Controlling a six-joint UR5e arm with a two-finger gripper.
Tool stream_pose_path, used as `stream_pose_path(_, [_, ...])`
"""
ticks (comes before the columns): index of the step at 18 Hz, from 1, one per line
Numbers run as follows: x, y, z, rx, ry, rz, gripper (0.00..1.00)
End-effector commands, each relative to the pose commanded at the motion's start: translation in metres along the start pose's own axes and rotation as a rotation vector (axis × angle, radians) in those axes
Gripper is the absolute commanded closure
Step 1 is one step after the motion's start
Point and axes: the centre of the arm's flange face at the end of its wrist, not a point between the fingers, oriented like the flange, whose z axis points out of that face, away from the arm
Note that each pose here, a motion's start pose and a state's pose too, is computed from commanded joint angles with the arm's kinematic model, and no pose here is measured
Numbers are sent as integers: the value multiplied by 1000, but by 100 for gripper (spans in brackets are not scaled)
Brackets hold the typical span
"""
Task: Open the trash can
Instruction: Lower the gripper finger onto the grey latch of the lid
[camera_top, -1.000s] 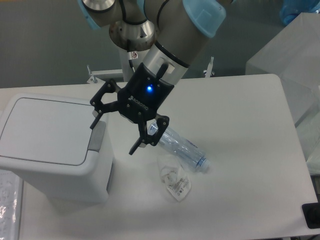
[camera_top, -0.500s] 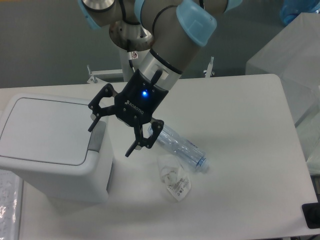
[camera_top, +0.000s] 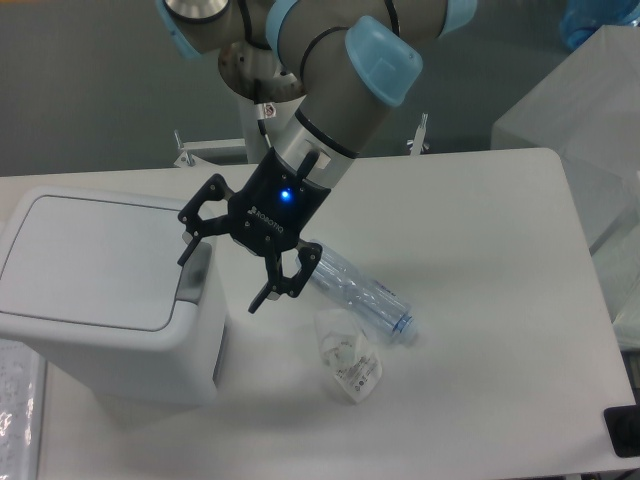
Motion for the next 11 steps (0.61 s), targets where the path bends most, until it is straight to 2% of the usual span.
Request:
stream_pose_path(8, [-6,4,6,-4,0,1,0])
stream_pose_path(11, [-9,4,6,-12,-25,11,0])
